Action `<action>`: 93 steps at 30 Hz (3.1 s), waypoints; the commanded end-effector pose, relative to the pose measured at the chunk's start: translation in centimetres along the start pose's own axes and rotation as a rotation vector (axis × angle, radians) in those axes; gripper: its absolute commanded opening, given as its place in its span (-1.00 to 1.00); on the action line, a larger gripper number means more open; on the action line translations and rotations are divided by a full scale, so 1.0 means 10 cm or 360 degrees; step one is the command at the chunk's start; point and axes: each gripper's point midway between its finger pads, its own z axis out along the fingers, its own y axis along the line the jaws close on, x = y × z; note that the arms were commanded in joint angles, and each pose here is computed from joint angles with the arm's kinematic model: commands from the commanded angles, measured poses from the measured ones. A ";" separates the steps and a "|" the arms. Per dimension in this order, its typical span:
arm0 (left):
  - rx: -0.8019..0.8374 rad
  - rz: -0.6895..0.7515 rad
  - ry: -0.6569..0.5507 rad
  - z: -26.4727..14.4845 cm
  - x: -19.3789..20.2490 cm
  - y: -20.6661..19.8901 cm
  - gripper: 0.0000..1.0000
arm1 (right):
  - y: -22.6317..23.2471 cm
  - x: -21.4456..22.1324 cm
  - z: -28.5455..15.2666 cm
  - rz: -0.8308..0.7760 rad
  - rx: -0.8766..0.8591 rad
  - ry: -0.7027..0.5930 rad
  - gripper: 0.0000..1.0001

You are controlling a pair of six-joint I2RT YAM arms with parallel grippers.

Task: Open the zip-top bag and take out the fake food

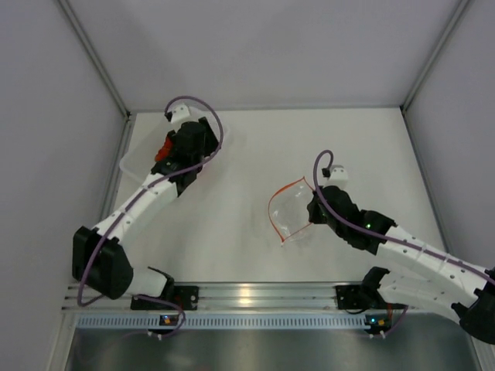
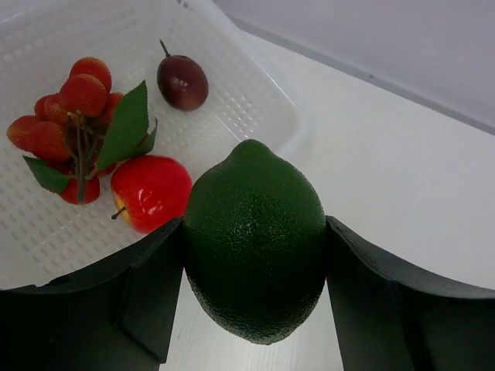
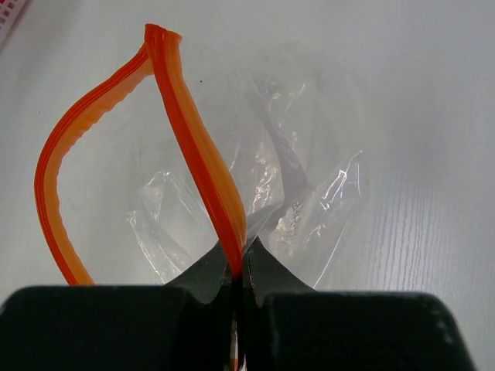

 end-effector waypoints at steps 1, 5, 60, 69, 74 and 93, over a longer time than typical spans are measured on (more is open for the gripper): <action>-0.0125 -0.0020 -0.0026 0.41 -0.16 0.10 -1.00 | 0.14 -0.12 -0.06 0.0049 -0.0096 -0.0073 -1.00; -0.0185 -0.0039 0.0024 0.86 -0.19 0.23 -1.00 | 0.12 -0.09 -0.06 0.0040 -0.0092 -0.0060 -1.00; 0.0271 0.0214 0.0470 -1.07 0.24 0.66 0.96 | -1.29 -1.30 1.65 -0.0880 0.1371 0.0353 -0.32; 0.0067 0.0287 0.0342 -1.08 0.21 0.98 0.96 | -0.81 -1.76 0.95 -0.0622 0.1107 0.0002 0.92; -0.0052 0.0261 0.0251 -1.09 0.14 1.12 0.96 | -0.69 -1.99 0.30 -0.0468 0.0949 -0.0213 0.99; 0.0209 0.0316 -0.0227 -1.91 -0.27 1.15 0.97 | -0.84 -1.52 -1.61 -0.0118 0.0227 -0.0714 0.99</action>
